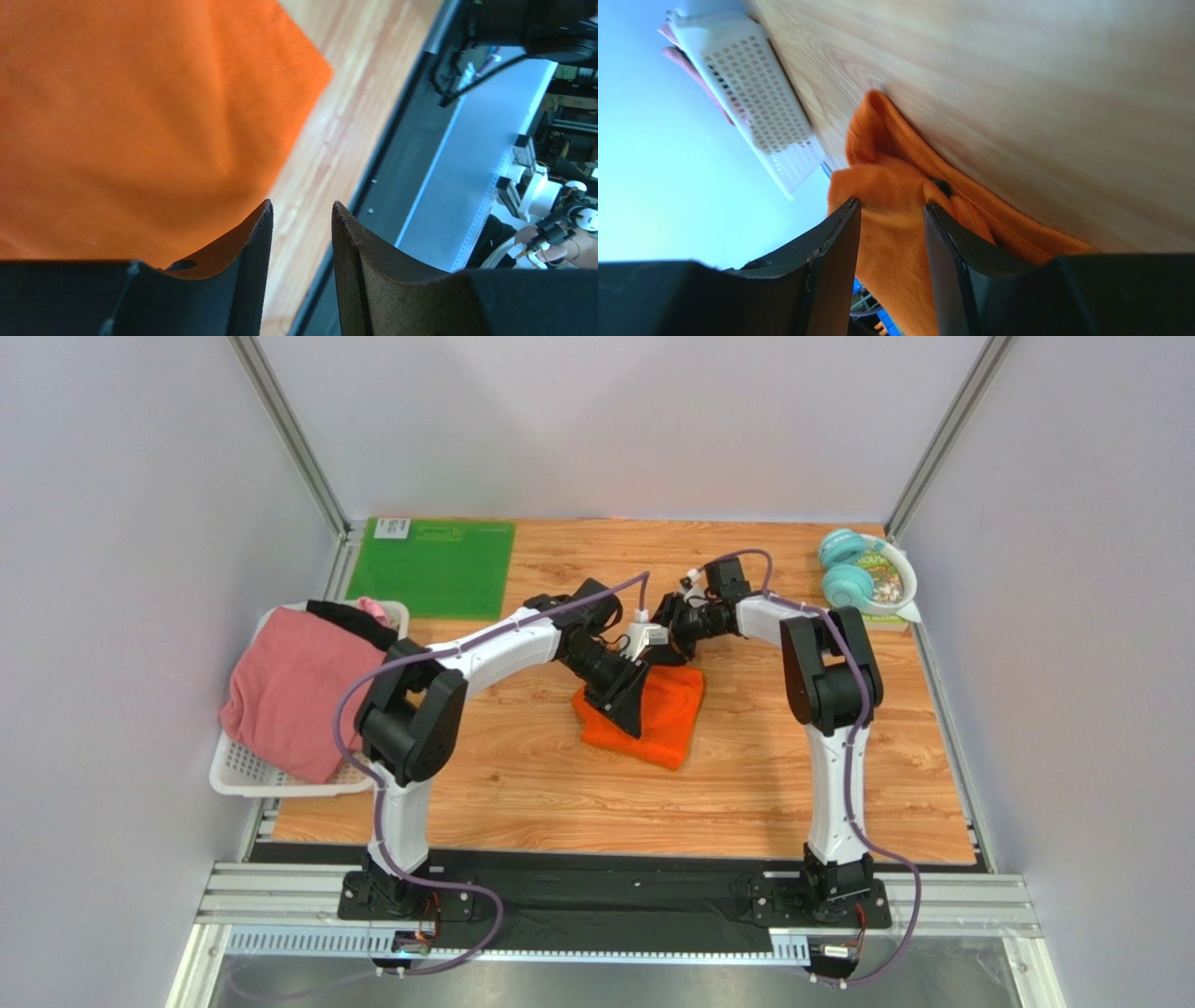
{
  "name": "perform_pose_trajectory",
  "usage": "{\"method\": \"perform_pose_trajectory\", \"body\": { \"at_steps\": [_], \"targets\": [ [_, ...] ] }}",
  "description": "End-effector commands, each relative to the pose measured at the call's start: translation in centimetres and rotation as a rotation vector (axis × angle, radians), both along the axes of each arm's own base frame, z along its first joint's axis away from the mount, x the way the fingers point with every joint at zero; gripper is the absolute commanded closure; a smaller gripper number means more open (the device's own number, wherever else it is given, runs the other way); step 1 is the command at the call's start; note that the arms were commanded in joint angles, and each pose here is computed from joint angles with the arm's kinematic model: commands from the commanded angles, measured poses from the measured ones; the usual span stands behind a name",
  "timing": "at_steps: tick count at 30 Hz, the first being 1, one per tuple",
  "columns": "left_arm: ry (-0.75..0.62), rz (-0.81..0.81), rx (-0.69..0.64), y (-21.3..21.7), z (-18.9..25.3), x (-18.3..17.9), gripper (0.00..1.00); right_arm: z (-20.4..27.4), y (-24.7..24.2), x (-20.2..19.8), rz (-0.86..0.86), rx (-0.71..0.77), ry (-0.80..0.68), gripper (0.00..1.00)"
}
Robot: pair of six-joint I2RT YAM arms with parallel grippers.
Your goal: Fold and stack the t-shirts
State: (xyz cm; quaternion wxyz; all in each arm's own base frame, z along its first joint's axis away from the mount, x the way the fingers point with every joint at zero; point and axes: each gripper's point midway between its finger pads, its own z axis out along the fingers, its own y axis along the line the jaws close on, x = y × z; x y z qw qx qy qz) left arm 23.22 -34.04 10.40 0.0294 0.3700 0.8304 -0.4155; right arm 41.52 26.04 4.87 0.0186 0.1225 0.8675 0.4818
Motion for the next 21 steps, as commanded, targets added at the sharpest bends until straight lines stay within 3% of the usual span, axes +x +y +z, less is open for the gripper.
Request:
{"method": "perform_pose_trajectory", "body": {
  "at_steps": [1,6,11,17,21],
  "targets": [
    [-0.061,-0.036,0.034,-0.5,-3.8,1.9,0.58,1.8,0.7,3.8,-0.004,0.048,-0.078,0.56],
    [-0.018,-0.064,0.153,2.1,-8.1,0.9,0.64,0.5,-1.7,5.8,-0.046,-0.087,-0.101,0.59],
    [-0.06,-0.073,0.193,3.8,-8.9,0.2,0.66,3.4,-4.1,7.1,-0.101,-0.173,-0.175,0.59],
    [-0.199,-0.039,0.168,4.0,-5.9,1.7,0.67,11.4,-2.4,4.4,-0.041,-0.042,-0.258,0.57],
    [-0.366,-0.012,0.08,3.6,0.5,3.0,0.67,13.8,-1.1,1.3,0.012,0.019,-0.278,0.55]
  ]
}}
